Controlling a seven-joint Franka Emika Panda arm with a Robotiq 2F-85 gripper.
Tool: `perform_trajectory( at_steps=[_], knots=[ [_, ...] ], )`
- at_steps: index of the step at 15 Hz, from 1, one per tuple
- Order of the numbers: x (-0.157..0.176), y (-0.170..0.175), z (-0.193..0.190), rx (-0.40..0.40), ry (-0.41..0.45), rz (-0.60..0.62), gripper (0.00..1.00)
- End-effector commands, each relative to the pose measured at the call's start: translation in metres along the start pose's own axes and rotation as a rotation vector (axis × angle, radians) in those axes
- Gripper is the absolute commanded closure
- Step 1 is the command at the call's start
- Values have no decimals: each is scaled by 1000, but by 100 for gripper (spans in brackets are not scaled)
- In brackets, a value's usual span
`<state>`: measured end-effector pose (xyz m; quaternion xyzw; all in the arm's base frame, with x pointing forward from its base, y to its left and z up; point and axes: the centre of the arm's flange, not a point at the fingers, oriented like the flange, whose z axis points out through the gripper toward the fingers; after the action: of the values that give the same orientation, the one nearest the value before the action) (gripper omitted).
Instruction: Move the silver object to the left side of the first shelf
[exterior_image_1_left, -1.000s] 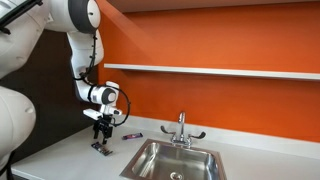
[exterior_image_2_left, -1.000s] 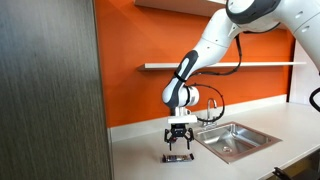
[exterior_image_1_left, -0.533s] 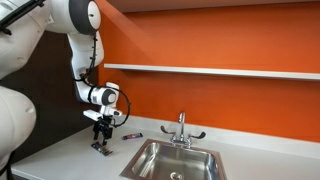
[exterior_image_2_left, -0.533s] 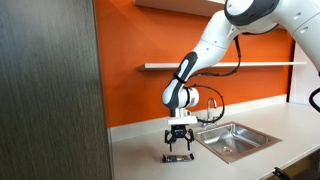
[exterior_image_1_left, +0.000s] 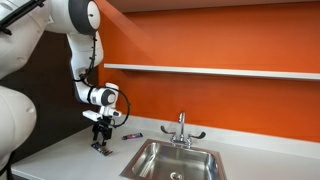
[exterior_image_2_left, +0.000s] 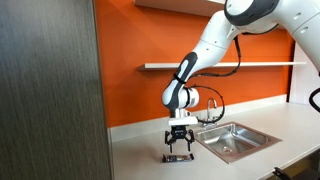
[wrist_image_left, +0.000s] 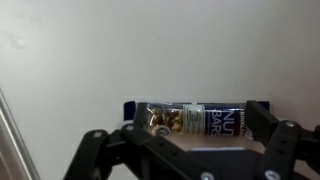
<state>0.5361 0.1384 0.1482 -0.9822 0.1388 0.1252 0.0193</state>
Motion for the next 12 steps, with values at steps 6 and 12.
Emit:
perform_trajectory(
  at_steps=[6, 12],
  knots=[
    [-3, 4, 0, -10, 23, -155, 0],
    [8, 10, -2, -42, 33, -330, 0]
  ],
)
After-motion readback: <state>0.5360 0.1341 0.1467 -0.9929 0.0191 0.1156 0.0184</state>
